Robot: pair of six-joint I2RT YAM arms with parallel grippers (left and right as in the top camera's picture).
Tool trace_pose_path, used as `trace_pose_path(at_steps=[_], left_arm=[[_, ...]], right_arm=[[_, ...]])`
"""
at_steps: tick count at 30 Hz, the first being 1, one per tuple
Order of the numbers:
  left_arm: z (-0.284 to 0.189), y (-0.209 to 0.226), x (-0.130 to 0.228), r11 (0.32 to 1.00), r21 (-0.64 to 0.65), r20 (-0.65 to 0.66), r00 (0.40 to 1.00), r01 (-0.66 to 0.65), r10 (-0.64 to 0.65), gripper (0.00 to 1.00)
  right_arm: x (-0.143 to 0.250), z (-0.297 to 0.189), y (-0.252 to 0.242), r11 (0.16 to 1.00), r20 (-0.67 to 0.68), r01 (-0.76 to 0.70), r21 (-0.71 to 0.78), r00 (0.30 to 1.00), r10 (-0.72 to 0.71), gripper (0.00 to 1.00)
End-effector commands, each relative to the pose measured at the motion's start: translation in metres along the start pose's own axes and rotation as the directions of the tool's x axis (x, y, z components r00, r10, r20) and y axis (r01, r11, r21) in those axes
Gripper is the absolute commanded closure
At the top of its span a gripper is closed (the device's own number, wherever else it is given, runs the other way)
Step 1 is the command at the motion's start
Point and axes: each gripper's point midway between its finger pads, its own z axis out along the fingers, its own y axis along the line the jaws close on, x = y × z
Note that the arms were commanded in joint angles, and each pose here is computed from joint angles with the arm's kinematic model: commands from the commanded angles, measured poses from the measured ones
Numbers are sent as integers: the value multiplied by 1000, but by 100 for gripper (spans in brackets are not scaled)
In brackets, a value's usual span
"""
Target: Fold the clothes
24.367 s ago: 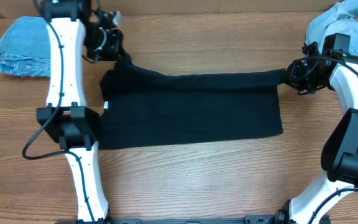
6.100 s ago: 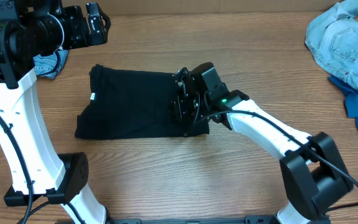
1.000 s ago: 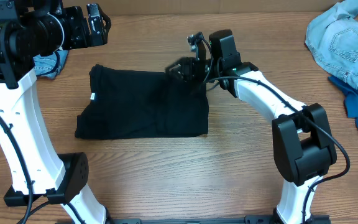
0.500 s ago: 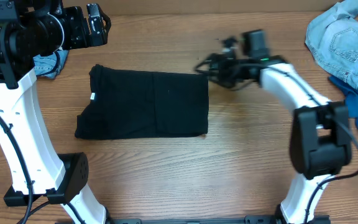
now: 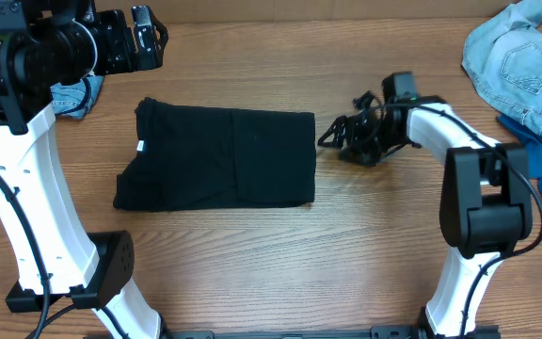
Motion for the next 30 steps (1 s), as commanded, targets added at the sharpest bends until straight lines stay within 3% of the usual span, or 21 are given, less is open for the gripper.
trace_pose_path(at_steps=[1, 4, 8, 16, 20, 22, 25, 27, 30], left_arm=[[-7, -6, 0, 999, 11, 17, 999, -48, 48, 0], [-8, -1, -1, 999, -15, 18, 999, -46, 46, 0], [-25, 29, -6, 977, -213, 70, 997, -29, 45, 0], [-110, 19, -2, 962, -271, 250, 965, -8, 79, 0], [-156, 6, 9, 968, -251, 350, 933, 8, 83, 0], [-170, 3, 13, 969, -246, 377, 922, 8, 89, 0], [-179, 1, 15, 970, -242, 396, 914, 10, 89, 0], [-180, 0, 16, 971, -241, 399, 912, 10, 90, 0], [-179, 0, 16, 971, -241, 397, 913, 10, 89, 0]], right_arm=[[21, 20, -5, 1000, -63, 9, 9, 998, -9, 24], [30, 33, 3, 999, -92, 35, -12, 995, -36, 25], [43, 48, 21, 995, -123, 84, -47, 988, -90, 27], [44, 64, 43, 991, -112, 111, -75, 987, -119, 40], [34, 66, 52, 987, -73, 127, -100, 988, -135, 56], [30, 66, 55, 983, -55, 147, -113, 986, -154, 73], [26, 66, 57, 981, -40, 155, -120, 986, -161, 76], [24, 66, 59, 983, -35, 137, -122, 989, -142, 88], [24, 65, 60, 983, -31, 136, -123, 990, -140, 96]])
